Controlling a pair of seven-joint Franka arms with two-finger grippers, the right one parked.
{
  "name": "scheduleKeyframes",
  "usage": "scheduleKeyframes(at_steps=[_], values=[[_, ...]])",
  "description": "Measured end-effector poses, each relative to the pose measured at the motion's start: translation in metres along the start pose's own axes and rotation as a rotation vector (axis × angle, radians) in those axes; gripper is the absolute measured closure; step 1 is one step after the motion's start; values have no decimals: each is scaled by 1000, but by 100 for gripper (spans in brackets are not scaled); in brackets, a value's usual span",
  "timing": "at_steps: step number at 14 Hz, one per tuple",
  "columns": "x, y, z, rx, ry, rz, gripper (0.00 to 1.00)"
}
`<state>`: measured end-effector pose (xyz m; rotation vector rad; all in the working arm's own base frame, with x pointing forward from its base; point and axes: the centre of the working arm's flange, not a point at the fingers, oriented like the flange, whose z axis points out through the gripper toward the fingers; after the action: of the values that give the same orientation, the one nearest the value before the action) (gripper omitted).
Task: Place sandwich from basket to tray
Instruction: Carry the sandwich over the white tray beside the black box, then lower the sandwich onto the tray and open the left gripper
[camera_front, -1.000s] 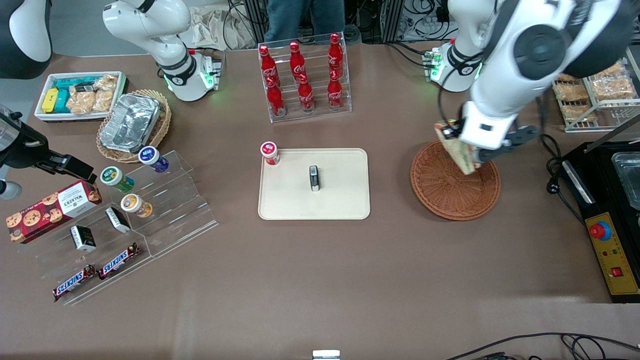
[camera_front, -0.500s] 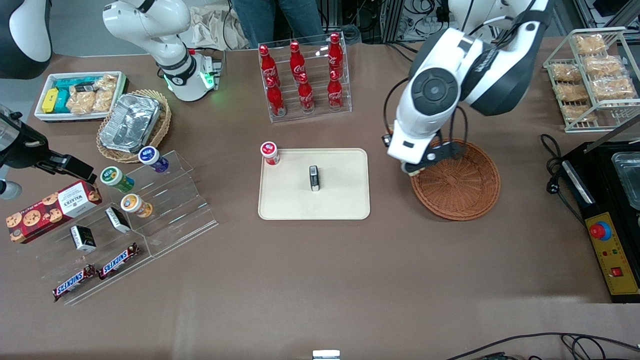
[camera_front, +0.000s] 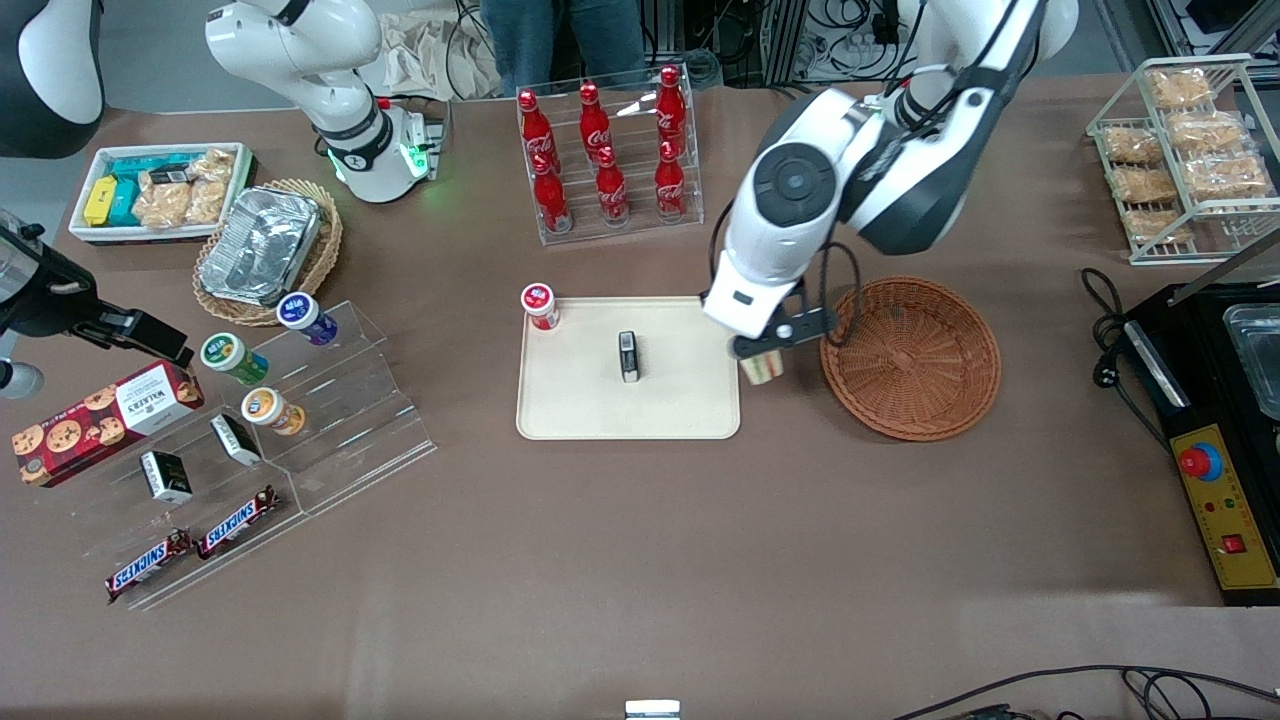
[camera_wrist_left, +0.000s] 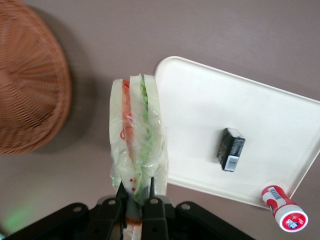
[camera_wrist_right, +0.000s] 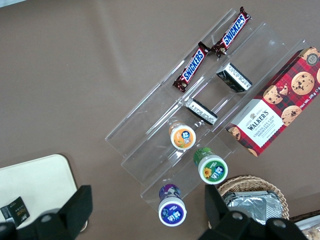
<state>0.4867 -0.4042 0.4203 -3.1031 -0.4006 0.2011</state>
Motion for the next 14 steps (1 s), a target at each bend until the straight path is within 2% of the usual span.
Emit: scheduleKeyframes(at_steps=[1,4,8,13,14], values=[[-5,11,14,1,20,25,86],[-18,31,60,18,50,117,86],[-29,25,123,-5,78,206,86],[-32,18,155,-12,81,265,87],[-31,18,156,-13,83,265,80]])
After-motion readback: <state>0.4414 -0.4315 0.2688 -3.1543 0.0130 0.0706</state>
